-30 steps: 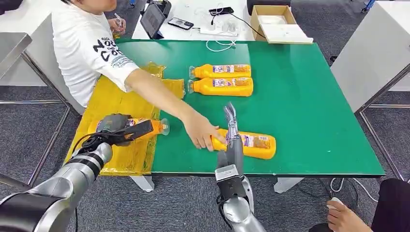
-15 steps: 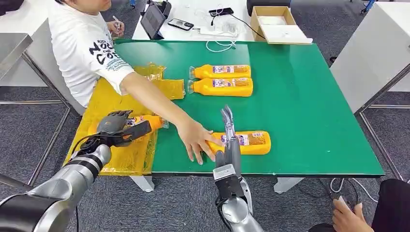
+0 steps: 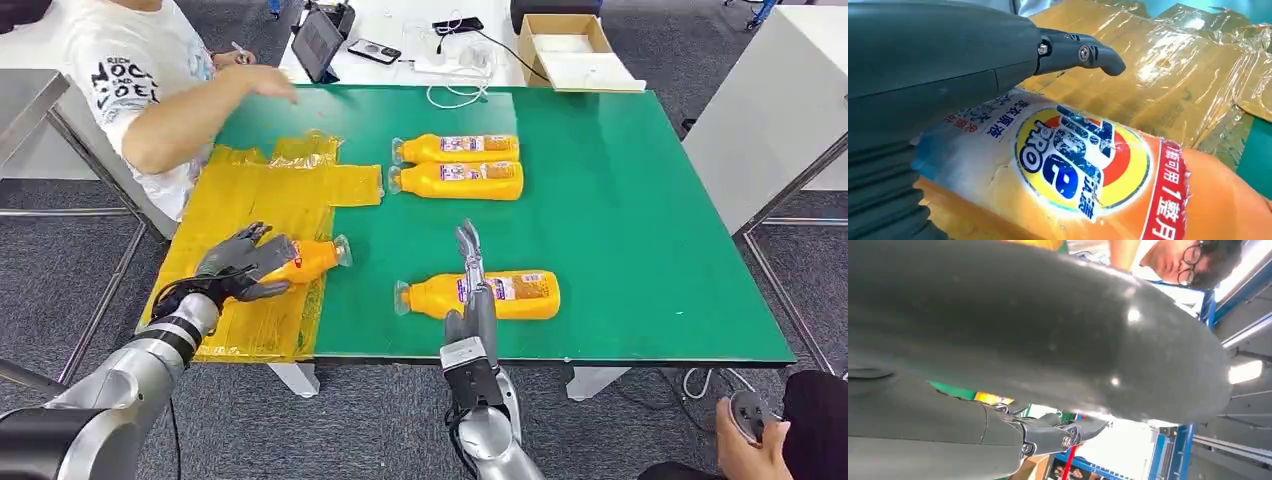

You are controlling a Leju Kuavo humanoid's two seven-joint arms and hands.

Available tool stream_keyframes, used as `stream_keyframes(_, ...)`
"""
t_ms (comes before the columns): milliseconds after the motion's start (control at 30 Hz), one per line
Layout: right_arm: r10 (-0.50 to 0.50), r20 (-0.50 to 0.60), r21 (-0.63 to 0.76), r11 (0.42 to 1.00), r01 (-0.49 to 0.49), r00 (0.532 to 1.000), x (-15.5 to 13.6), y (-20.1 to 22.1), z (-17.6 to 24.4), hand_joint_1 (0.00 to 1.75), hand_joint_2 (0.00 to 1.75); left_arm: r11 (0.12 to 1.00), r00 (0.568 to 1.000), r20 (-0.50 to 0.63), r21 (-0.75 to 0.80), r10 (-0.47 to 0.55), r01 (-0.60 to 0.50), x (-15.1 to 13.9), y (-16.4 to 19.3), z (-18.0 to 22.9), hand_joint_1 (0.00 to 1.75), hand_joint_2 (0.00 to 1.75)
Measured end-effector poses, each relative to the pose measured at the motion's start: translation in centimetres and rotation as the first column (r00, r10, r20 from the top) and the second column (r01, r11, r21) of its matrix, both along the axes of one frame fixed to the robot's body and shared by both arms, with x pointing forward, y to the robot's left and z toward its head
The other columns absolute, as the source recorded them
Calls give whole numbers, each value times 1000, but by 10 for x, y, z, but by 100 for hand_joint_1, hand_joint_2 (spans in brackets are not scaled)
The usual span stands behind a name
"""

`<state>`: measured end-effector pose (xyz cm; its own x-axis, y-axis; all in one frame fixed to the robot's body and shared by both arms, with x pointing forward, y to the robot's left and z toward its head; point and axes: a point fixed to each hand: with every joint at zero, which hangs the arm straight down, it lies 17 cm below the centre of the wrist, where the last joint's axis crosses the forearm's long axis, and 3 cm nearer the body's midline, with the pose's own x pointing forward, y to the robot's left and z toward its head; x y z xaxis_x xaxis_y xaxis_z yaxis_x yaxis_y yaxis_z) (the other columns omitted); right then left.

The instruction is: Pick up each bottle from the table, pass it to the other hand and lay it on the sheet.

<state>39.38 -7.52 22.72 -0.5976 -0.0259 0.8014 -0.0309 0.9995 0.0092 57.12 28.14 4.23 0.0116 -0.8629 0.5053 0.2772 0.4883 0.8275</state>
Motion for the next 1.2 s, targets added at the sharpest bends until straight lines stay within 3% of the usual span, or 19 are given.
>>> stream_keyframes(167, -3, -5, 2, 1000, 3, 1000, 1, -1, -1, 0, 0, 997, 1000, -4, -78, -15, 15, -1, -6, 2, 0, 0)
stream_keyframes(367, -53, -28, 50, 997, 54, 998, 7, -18, -4, 0, 0, 944, 1000, 4, -329, 16, -14, 1, -11, 17, 0, 0)
stream_keyframes(433, -56, -29, 51, 997, 58, 998, 7, -19, -4, 0, 0, 877, 1000, 3, -480, 20, -16, 2, -19, 27, 0, 0)
stream_keyframes(567, -59, -37, 46, 997, 61, 998, 8, -20, -8, 0, 0, 661, 999, 38, -750, 2, 27, -3, -29, 53, 0, 0)
stream_keyframes(700, -70, -49, 41, 997, 72, 996, 9, -24, -13, 0, 0, 514, 979, 157, -855, 133, 67, 6, -10, 94, 0, 0)
stream_keyframes(833, -80, -54, 13, 997, 81, 995, 7, -25, -19, 0, 0, 617, 873, 347, -784, 343, 69, 12, 23, 135, 0, 0)
stream_keyframes(867, -81, -56, 2, 997, 81, 995, 7, -25, -20, 0, 175, 651, 833, 400, -756, 381, 65, 9, 28, 145, 0, 175)
stream_keyframes(967, -80, -61, -39, 996, 77, 995, 7, -20, -24, 0, 175, 759, 730, 550, -648, 406, 65, -3, 26, 170, 0, 175)
stream_keyframes(1033, -74, -61, -79, 995, 69, 995, 7, -15, -27, 0, 175, 827, 687, 628, -558, 365, 70, -12, 13, 182, 0, 175)
stream_keyframes(1200, -83, -59, -196, 978, 70, 995, 8, -13, -36, 0, 175, 826, 671, 671, -542, 317, 152, -34, -30, 196, 0, 175)
